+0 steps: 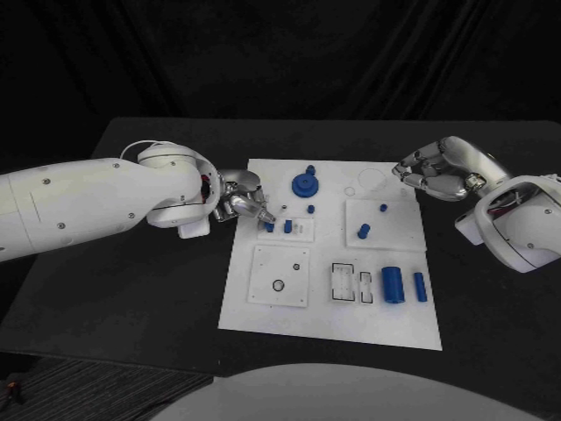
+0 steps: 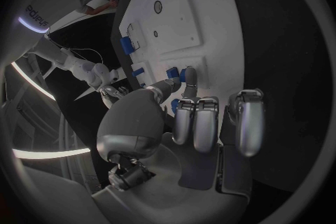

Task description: Assemble the parts on the task board

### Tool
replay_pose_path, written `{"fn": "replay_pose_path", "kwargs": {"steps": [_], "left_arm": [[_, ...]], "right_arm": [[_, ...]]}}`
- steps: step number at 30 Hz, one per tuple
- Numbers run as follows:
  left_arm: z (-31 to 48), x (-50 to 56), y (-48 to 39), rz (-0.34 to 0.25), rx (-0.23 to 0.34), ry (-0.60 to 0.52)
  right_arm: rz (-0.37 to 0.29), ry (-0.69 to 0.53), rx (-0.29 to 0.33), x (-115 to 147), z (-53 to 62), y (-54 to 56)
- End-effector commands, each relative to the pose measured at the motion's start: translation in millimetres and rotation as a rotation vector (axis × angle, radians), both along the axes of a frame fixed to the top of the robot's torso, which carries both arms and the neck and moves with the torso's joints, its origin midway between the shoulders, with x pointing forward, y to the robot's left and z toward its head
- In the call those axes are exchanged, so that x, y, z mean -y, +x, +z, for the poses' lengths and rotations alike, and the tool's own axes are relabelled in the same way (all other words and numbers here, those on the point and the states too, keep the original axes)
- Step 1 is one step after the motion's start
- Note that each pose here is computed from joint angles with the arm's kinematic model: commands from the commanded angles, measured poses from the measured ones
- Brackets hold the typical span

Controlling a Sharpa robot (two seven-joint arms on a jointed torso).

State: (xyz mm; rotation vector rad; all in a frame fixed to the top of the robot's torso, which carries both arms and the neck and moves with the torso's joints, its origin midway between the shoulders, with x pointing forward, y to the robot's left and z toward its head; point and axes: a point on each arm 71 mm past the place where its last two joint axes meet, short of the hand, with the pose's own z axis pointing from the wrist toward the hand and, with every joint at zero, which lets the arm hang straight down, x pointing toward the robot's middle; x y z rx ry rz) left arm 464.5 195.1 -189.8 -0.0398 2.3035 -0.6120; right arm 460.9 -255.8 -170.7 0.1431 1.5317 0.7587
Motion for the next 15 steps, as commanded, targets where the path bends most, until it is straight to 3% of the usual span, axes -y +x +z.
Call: {"fn": "replay_pose_path", "kwargs": {"steps": [1,15], "left_arm": [[3.1,2.7,0.3,-0.029,0.004,0.008],[6.5,3.7,0.0,-0.041,0.002,0.015]], "right_arm": [[-0.019,-0.004,-0.005,1.6,-1.0,-0.2],[-0.019,-0.006,-0.009,1.3,-1.5,0.4]]}}
